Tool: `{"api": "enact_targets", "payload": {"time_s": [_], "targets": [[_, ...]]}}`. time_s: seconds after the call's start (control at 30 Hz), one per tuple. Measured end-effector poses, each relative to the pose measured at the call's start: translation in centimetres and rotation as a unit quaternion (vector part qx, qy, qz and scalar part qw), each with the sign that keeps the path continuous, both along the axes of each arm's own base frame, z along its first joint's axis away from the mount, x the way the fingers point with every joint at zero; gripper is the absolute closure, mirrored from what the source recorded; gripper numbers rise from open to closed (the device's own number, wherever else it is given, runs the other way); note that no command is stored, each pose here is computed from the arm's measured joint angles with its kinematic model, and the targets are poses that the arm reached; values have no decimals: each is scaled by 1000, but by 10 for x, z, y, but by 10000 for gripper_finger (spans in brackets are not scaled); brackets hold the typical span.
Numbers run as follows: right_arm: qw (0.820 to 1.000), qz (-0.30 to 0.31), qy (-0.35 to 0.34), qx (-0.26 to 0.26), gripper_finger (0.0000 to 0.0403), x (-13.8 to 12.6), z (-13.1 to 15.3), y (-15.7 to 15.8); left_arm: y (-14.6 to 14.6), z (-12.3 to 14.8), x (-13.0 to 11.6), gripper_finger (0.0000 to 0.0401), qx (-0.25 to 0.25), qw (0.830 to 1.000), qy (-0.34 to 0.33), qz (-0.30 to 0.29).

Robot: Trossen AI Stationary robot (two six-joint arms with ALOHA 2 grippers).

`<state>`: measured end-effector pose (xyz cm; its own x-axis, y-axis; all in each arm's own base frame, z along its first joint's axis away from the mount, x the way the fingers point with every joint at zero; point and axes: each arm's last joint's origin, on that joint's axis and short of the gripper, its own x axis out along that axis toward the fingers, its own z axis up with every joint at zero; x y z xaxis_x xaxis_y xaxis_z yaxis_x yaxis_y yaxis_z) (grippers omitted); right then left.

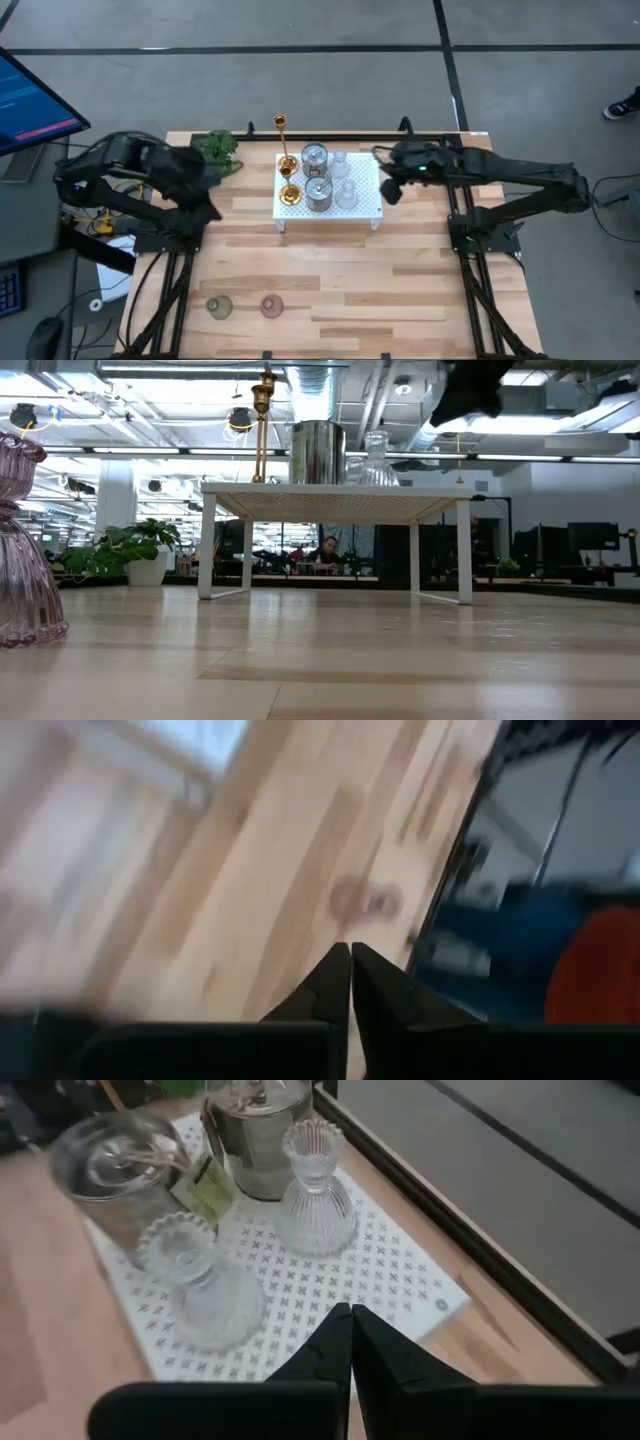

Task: Pick & Place candle stick holders
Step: Put the green glass candle holder on the shelf

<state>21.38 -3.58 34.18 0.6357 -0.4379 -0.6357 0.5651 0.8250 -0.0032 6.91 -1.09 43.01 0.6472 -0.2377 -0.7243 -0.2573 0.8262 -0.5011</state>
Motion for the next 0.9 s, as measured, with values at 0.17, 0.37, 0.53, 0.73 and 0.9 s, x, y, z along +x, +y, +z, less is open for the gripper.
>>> {"api": "enact_targets", "payload": {"time_s": [0.17,0.37,0.53,0.73,0.9], "targets": [[999,-9,-32,25,403,-26,15,10,-8,-19,16,348,-45,995,87,-36],[999,4,-39,35,403,-34,17,18,-31,-46,35,265,-98,973,172,-118],[999,25,-23,34,403,-26,13,25,-53,-60,39,189,-106,960,204,-157],[999,37,16,31,403,-15,2,28,-83,-66,44,118,-113,968,153,-164],[998,41,36,30,403,-6,-5,30,-108,-84,42,87,-91,972,162,-145]]}}
